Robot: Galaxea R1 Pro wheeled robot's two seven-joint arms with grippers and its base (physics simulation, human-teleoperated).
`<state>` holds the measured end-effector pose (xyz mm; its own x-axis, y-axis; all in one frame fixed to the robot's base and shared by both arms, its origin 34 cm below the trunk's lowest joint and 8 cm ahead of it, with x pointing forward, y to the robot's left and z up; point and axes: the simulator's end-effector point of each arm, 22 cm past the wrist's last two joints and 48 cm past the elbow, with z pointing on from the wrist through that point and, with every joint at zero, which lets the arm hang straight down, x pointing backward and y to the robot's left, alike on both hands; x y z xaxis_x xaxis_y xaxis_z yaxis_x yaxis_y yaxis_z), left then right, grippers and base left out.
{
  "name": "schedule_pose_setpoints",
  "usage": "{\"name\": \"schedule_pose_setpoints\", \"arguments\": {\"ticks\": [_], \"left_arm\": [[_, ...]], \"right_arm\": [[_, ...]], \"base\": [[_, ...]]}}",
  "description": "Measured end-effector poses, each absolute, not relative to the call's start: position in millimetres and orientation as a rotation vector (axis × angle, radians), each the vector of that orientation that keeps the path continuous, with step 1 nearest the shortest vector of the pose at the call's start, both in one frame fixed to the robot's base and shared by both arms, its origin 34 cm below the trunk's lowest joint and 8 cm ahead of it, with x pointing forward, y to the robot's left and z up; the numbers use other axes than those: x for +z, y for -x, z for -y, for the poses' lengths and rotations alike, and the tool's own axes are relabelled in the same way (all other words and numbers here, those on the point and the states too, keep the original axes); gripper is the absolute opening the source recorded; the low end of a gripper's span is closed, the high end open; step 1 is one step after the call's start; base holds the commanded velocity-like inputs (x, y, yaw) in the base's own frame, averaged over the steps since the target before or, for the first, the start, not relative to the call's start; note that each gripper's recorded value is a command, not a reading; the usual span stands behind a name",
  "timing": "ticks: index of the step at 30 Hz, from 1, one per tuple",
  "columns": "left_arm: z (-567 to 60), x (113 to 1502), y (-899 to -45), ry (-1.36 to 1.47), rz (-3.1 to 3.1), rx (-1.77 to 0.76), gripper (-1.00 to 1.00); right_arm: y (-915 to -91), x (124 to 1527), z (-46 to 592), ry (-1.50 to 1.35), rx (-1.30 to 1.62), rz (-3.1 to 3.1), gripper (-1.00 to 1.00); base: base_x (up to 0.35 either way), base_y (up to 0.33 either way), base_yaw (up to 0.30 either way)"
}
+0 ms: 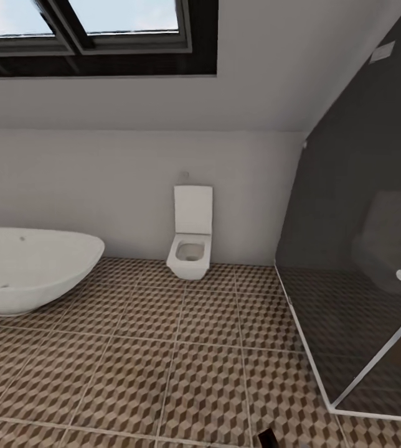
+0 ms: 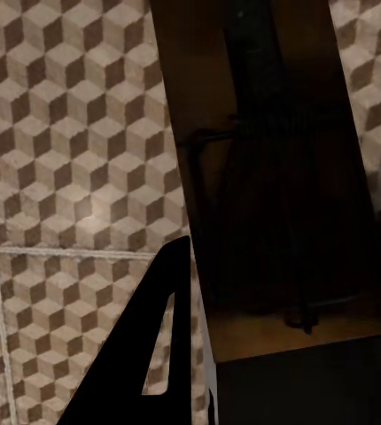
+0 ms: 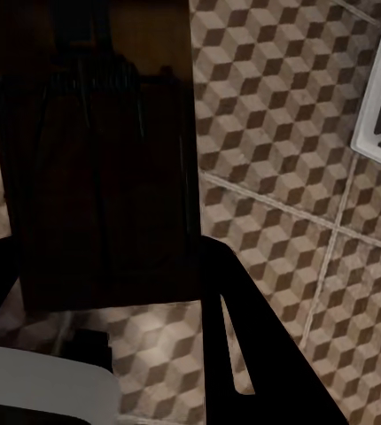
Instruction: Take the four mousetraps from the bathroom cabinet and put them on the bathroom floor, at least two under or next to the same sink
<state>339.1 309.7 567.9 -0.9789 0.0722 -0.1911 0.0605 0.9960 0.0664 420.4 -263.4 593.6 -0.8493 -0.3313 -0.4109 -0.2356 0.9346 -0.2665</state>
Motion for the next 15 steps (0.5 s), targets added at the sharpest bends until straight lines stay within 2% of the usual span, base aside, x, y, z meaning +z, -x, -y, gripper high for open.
{"name": "schedule_pose_setpoints", "arguments": {"ticks": [4, 15], "left_arm": [[-309.7, 568.1, -339.5, -0.099, -2.943, 0.089, -1.0], [-309.7, 569.7, -342.6, -0.098, -2.936, 0.089, -1.0]], "right_arm": [[-420.7, 593.9, 263.4, 0.407, -0.285, -2.628, -1.0], [-423.2, 596.0, 263.5, 0.405, -0.286, -2.621, -1.0]], "base": [[0.255, 0.185, -0.196], [0.256, 0.185, -0.265]]}}
